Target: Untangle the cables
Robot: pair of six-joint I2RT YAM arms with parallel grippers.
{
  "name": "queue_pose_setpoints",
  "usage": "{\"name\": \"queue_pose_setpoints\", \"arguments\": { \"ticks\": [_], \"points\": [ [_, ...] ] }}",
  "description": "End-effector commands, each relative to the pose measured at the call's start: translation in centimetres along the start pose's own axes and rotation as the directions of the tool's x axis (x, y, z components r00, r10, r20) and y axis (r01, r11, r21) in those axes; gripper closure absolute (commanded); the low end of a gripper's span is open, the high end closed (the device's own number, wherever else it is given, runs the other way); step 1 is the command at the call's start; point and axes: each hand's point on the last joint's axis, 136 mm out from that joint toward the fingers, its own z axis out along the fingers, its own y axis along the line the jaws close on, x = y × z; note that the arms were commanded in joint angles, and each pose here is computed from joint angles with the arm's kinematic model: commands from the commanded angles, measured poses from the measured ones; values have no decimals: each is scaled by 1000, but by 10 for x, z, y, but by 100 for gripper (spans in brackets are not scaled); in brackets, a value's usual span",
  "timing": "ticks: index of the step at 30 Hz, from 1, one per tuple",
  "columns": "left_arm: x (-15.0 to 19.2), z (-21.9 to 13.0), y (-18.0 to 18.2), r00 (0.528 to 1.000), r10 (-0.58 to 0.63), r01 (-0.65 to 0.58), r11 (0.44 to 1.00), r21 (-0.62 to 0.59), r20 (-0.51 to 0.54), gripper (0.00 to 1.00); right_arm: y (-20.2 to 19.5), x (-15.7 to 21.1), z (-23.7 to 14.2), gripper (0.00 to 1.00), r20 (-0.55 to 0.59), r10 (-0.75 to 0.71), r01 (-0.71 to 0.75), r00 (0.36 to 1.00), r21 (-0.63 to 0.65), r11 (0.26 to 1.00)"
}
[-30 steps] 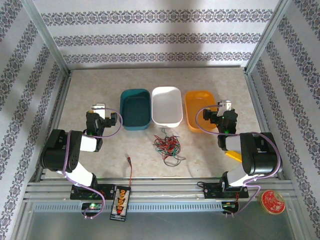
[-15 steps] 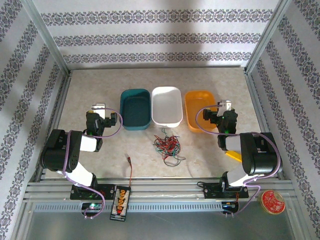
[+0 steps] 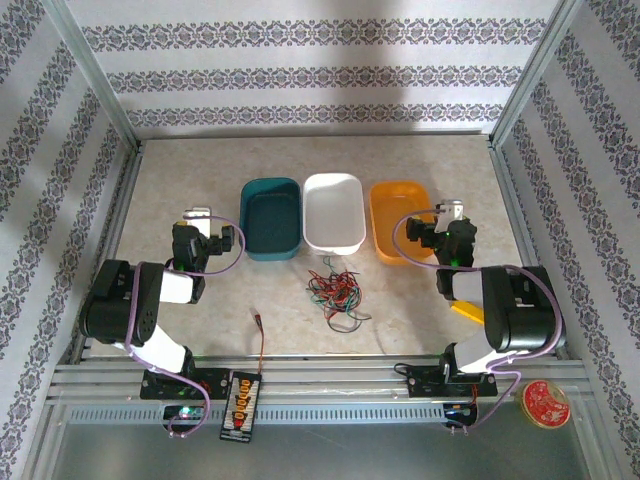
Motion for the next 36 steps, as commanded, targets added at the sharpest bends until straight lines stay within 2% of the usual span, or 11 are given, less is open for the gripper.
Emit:
{"name": "queue_pose_setpoints", "arguments": {
  "ticks": [1, 2, 5, 7, 9, 13, 15, 17, 23, 28, 36],
  "points": [
    [-46, -17, 11, 999, -35, 36, 998, -44, 25, 1, -11, -48, -14, 2, 4, 13, -14, 1000, 160, 987],
    [-63, -27, 16, 997, -65, 68, 996, -61, 47, 1, -17, -63, -23, 2, 35, 86, -92, 996, 210, 973],
    [-107, -56, 22, 987, -44, 58, 994, -90, 155, 1, 6, -90, -43, 2, 91, 158, -171, 983, 165, 971],
    [-125, -78, 46, 961, -134, 188, 959, -212, 243, 1, 43, -90, -53, 4, 27, 116, -118, 993, 94, 989],
    [-127, -92, 48, 949, -218, 265, 943, -203, 228, 1, 90, -80, -68, 6, -69, 65, -68, 995, -46, 997],
    [-103, -95, -2, 934, -350, 355, 932, -80, 71, 1, 187, -36, -122, 7, -246, -176, 75, 953, -373, 925],
    [-95, -100, -46, 961, -272, 272, 962, 11, 48, 1, 219, -10, -150, 7, -296, -302, 127, 906, -491, 862],
    [-95, -110, -89, 973, -215, 205, 972, 111, 88, 1, 237, 14, -171, 9, -340, -396, 159, 853, -553, 818],
    [-84, -109, -188, 995, -81, 98, 944, 315, -65, 1, 229, 47, -176, 14, -485, -374, 65, 790, -540, 839],
    [-55, -113, -266, 985, 53, 32, 879, 476, -163, 1, 216, 60, -177, 22, -606, -292, -86, 740, -516, 852],
    [-26, -113, -283, 968, 22, 116, 843, 525, -248, 0, 193, 97, -173, 48, -766, -184, -233, 615, -400, 886]
  ]
}}
